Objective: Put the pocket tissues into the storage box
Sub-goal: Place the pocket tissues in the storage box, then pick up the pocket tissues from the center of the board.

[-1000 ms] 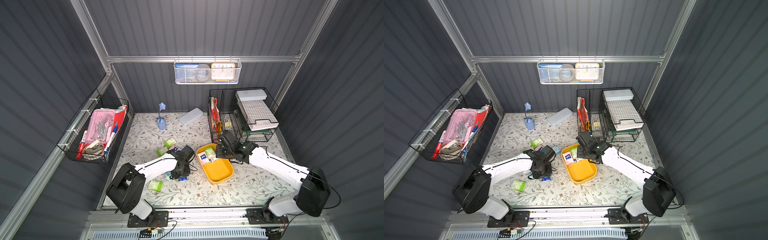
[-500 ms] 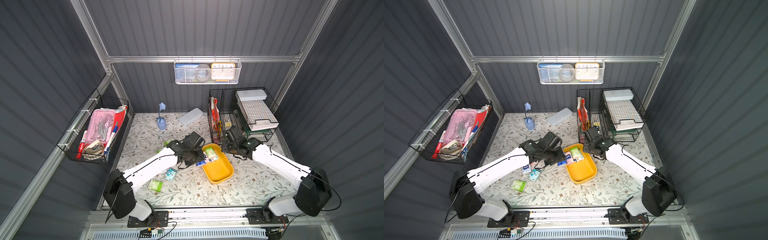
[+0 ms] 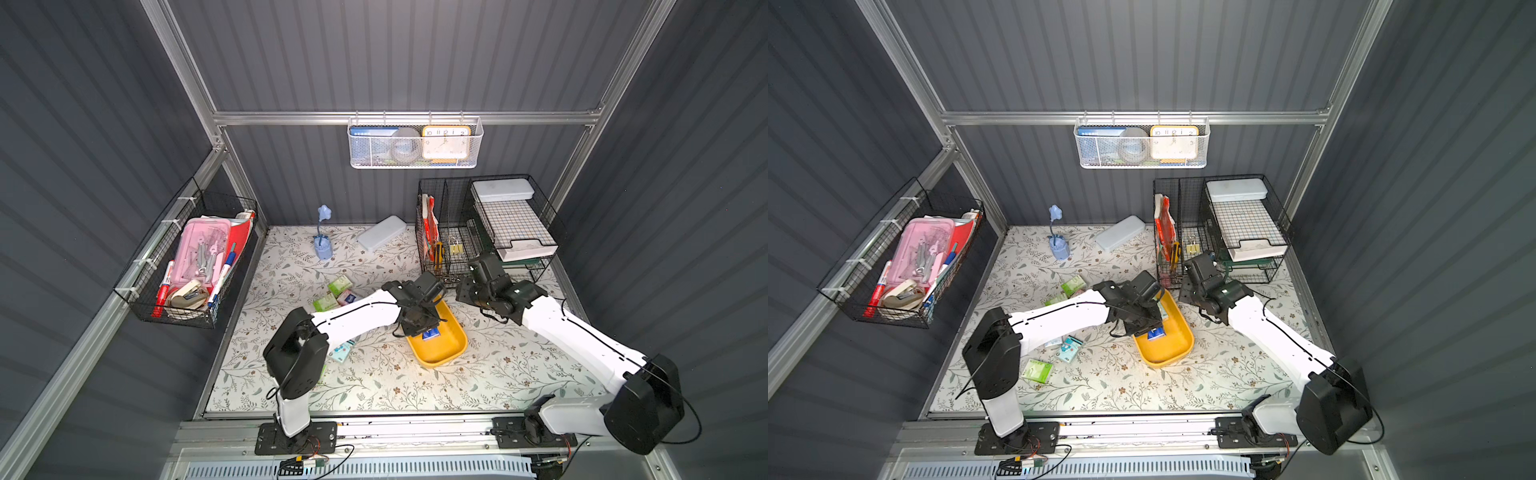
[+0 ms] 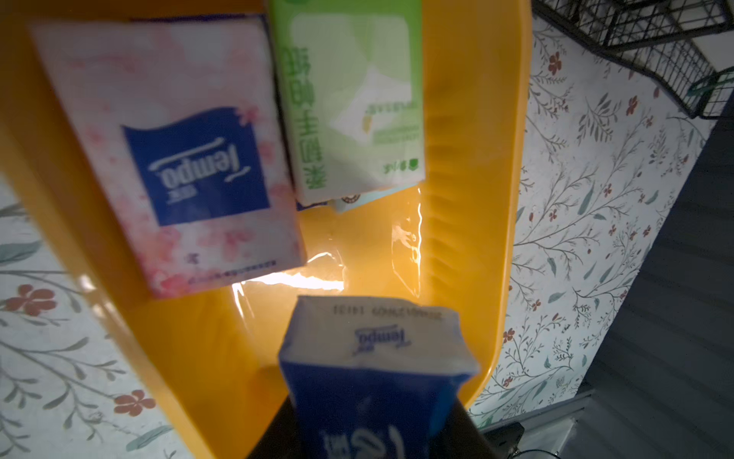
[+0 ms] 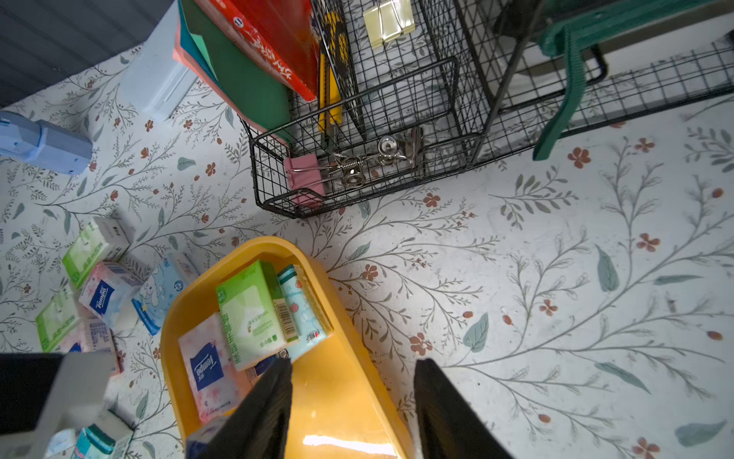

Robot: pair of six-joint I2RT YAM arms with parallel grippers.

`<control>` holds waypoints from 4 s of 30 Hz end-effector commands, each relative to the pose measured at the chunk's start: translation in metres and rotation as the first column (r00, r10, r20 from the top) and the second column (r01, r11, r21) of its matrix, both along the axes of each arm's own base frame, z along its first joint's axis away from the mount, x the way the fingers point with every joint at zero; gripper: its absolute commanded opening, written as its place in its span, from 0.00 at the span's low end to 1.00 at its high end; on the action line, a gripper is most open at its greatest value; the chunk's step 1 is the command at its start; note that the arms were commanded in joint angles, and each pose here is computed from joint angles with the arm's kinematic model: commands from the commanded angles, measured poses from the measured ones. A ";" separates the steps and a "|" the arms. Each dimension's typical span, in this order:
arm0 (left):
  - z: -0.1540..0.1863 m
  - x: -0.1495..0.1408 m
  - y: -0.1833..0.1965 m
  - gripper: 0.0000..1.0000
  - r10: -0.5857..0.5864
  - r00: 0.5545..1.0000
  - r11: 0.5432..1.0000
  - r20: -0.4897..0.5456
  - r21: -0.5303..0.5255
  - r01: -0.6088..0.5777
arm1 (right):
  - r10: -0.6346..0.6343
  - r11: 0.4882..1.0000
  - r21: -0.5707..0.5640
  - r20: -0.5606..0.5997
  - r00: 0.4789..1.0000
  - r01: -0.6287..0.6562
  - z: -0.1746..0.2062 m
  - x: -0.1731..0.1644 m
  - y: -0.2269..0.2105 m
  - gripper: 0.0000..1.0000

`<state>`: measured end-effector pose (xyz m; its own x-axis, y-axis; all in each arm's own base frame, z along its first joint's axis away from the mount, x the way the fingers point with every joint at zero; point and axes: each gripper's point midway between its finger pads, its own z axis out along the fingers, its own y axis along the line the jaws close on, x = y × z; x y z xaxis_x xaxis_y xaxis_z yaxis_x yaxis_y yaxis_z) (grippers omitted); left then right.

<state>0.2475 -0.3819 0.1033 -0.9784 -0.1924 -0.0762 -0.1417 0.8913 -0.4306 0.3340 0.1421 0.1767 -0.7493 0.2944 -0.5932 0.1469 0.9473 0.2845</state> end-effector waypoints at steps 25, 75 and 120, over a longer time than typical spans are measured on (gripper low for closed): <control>-0.029 -0.011 -0.035 0.73 -0.104 0.986 0.990 -0.128 0.077 0.114 | -0.018 0.999 -0.038 -0.003 1.000 0.018 0.004 0.000 -0.020 0.54; -0.045 0.155 0.160 0.86 -0.716 0.698 0.623 0.021 0.470 0.625 | 0.037 0.996 -0.068 -0.216 0.976 -0.053 -0.040 -0.019 -0.024 0.61; -0.073 0.131 0.169 0.79 -0.722 0.688 0.584 -0.076 0.467 0.664 | 0.056 0.998 -0.024 -0.264 0.963 -0.065 -0.050 -0.011 -0.010 0.61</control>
